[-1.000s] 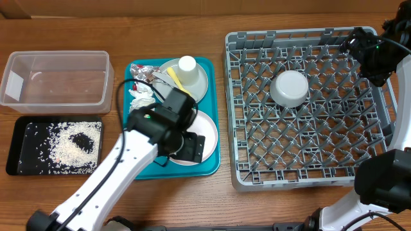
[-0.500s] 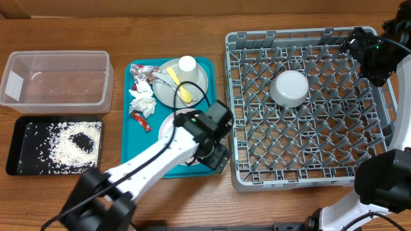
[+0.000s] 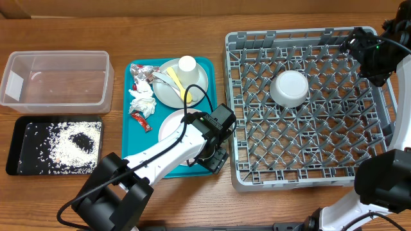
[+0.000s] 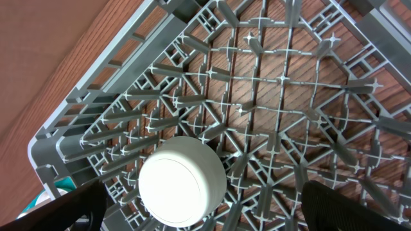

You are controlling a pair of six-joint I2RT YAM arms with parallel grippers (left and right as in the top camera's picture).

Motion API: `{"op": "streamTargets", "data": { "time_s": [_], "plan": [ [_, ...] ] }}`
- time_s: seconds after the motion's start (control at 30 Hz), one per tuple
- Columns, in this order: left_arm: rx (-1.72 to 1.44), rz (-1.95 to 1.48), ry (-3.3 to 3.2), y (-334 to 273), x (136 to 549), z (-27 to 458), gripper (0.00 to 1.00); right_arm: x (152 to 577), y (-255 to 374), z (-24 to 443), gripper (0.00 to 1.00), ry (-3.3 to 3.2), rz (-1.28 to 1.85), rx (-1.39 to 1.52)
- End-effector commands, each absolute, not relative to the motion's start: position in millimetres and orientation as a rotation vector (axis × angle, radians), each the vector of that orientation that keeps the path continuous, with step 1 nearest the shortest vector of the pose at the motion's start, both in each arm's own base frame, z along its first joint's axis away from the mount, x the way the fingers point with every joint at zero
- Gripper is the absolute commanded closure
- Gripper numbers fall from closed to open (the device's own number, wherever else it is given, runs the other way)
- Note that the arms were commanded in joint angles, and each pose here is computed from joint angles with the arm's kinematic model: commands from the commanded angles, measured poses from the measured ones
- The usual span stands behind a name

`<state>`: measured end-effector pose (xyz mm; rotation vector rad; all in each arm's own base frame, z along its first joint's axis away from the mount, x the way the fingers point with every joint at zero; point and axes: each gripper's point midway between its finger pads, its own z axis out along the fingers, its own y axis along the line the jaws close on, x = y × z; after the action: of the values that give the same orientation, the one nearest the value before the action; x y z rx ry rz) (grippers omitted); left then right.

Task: Sort waste into correct bins and load items into the dishwasher rack
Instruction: 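Reach the left gripper to the pink plate with the tofu cube, then grasp the rim of the pink plate with the left gripper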

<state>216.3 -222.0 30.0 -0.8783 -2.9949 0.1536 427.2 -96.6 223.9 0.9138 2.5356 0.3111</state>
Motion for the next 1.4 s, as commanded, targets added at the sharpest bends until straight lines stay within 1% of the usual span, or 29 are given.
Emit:
{"op": "streamTargets", "data": {
  "time_s": [0.0,0.07,0.27,0.5,0.67,0.8,0.93,1.1,1.2,1.37],
  "plan": [
    [-0.907,0.13,-2.98,-219.9,215.9,25.7,0.32,428.1,-97.8,238.7,0.0,2.494,0.313,0.906],
    [-0.911,0.122,-2.97,-218.9,214.9,22.9,0.34,428.2,-97.8,238.9,0.0,2.494,0.313,0.906],
    [-0.937,0.065,-2.928,-212.9,213.2,8.7,0.34,428.1,-97.8,238.7,0.0,2.494,0.313,0.906],
    [-0.978,0.031,-2.936,-211.0,218.5,7.2,0.34,428.2,-97.8,238.9,0.0,2.494,0.313,0.906],
    [-0.988,-0.053,-2.959,-202.7,226.2,7.1,0.46,428.1,-97.8,238.7,0.0,2.494,0.313,0.906],
    [-1.01,-0.056,-2.955,-201.6,228.3,7.1,0.51,428.1,-97.9,238.9,0.0,2.494,0.313,0.906],
    [-1.02,-0.048,-2.959,-203.3,229.5,7.0,0.63,428.2,-97.8,238.9,0.0,2.494,0.313,0.906],
    [-1.019,-0.024,-2.955,-205.5,228.0,6.7,0.67,428.2,-97.8,238.9,0.0,2.494,0.313,0.906],
    [-1.021,-0.019,-2.96,-206.6,229.0,6.5,0.73,428.2,-97.8,238.9,0.0,2.494,0.313,0.906],
    [-1.022,-0.018,-2.961,-205.8,228.1,3.5,0.71,428.2,-97.8,238.9,0.0,2.494,0.313,0.906]
  ]
}}
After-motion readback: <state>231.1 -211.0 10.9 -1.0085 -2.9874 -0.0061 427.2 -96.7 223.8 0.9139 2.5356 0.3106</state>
